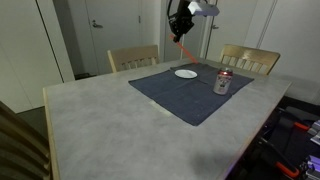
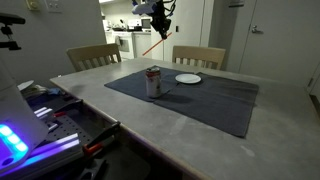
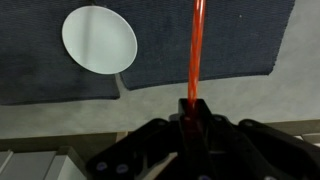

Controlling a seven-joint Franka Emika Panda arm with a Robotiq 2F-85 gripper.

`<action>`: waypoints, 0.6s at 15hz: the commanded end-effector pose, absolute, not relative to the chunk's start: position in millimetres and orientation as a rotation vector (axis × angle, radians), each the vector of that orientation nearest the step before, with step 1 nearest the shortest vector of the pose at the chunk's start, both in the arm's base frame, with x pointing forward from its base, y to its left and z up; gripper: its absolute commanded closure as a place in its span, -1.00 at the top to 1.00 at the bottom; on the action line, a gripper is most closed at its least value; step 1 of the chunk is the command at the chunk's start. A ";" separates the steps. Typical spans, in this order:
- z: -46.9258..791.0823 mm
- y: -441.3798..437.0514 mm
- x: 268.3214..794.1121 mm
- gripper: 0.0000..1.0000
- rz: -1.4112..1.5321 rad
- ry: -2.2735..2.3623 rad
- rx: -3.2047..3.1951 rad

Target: Put the straw in the can

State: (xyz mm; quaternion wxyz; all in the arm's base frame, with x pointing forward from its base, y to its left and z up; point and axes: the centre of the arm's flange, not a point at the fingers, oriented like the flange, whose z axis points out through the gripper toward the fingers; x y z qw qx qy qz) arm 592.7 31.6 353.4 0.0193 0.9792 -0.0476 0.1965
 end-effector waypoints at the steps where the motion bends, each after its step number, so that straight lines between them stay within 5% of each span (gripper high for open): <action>1: 373.0 23.6 563.9 -0.95 0.654 -0.168 2.984; 9: 401.9 9.2 535.5 -0.95 0.778 -0.252 2.792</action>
